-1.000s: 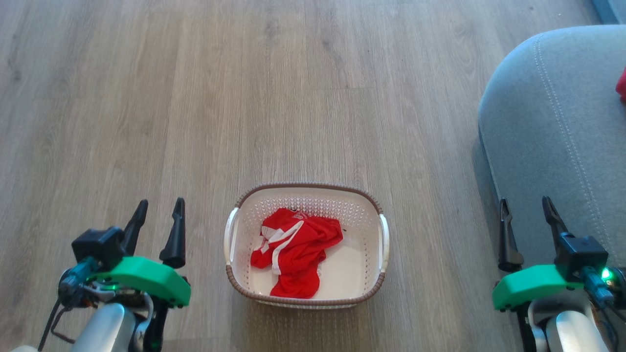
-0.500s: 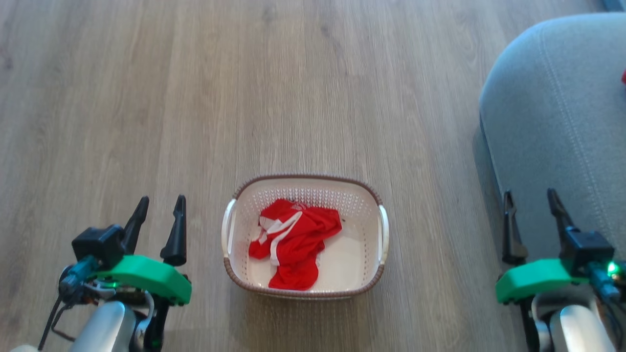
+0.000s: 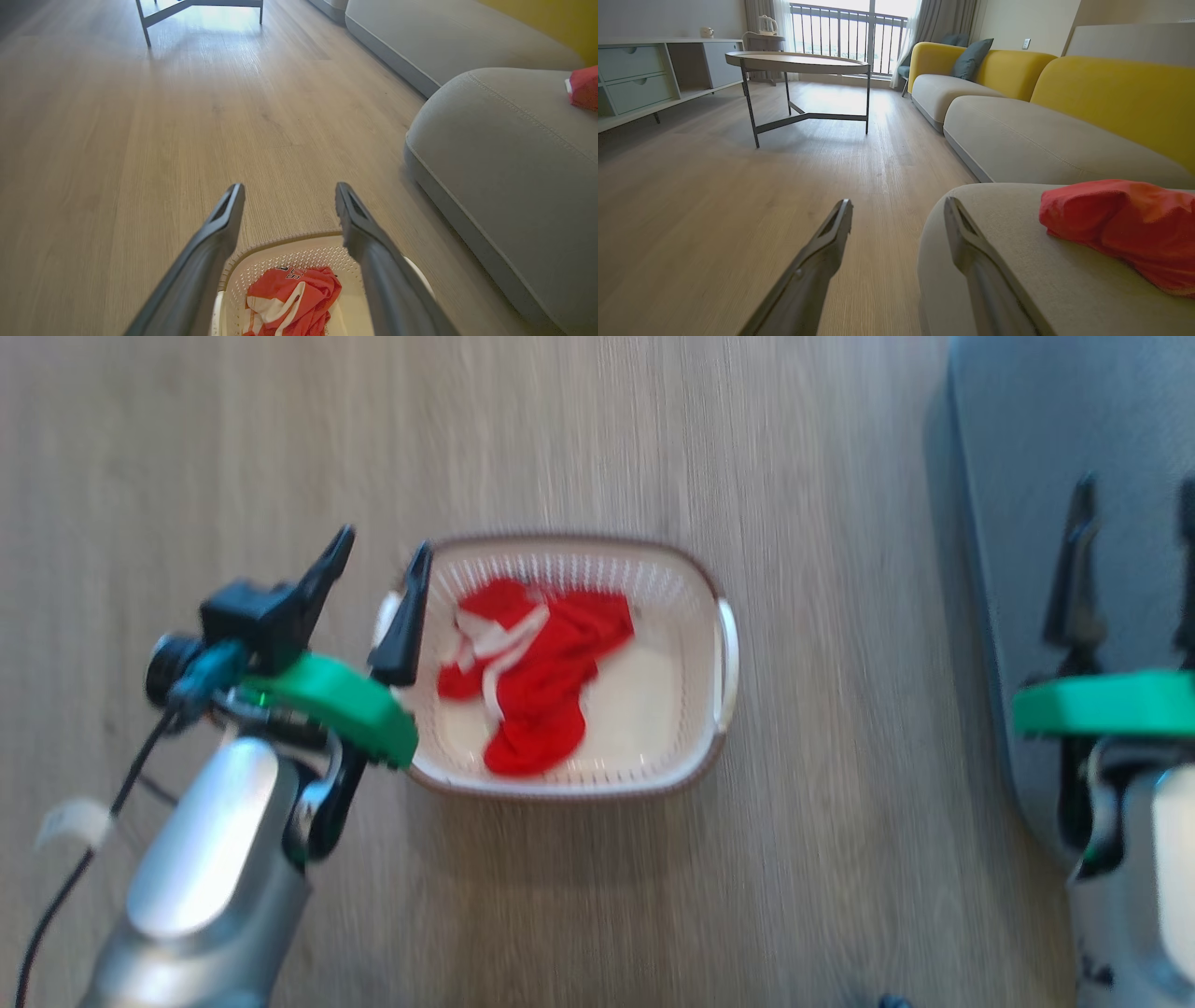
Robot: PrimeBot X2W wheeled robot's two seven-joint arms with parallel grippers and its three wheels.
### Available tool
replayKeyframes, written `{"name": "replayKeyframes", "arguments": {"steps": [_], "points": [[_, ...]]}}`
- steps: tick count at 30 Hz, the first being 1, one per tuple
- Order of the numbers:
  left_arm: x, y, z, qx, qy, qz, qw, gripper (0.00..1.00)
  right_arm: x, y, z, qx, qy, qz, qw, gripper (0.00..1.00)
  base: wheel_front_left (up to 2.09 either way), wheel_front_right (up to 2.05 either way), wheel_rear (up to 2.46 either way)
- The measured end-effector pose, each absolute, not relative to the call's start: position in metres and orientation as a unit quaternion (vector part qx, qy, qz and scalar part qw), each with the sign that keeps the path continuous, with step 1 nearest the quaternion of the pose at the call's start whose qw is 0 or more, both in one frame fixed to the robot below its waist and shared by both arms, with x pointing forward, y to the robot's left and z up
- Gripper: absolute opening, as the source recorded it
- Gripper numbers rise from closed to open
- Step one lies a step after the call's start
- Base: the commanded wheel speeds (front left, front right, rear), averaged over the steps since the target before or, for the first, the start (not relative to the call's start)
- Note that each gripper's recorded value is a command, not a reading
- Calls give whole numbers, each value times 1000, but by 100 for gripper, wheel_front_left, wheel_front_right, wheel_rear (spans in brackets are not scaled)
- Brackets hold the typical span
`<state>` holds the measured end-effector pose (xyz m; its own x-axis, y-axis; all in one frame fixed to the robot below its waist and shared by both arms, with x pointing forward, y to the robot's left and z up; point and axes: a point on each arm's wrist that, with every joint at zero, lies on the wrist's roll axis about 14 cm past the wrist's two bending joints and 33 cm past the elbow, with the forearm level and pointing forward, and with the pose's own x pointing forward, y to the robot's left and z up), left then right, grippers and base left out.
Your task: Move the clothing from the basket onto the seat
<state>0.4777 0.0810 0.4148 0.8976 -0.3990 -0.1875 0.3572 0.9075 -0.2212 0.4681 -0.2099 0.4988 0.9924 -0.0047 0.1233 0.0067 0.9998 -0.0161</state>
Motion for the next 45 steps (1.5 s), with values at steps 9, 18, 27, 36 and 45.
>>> {"name": "replayKeyframes", "arguments": {"steps": [9,18,27,36,45], "points": [[509,34,327,-35,219,-272,936,100,510,-225,469,-13,-58,-21,998,100,0,0,0],[497,-20,205,38,375,-359,854,100,515,-254,415,-6,-4,-53,999,100,0,0,0],[485,-38,132,47,456,-361,812,100,504,-274,390,-17,33,-74,997,100,0,0,0],[485,-35,86,71,503,-341,791,100,495,-287,385,-32,48,-89,994,100,0,0,0],[475,-25,70,98,536,-335,769,100,479,-292,378,-27,67,-104,992,100,0,0,0]]}}
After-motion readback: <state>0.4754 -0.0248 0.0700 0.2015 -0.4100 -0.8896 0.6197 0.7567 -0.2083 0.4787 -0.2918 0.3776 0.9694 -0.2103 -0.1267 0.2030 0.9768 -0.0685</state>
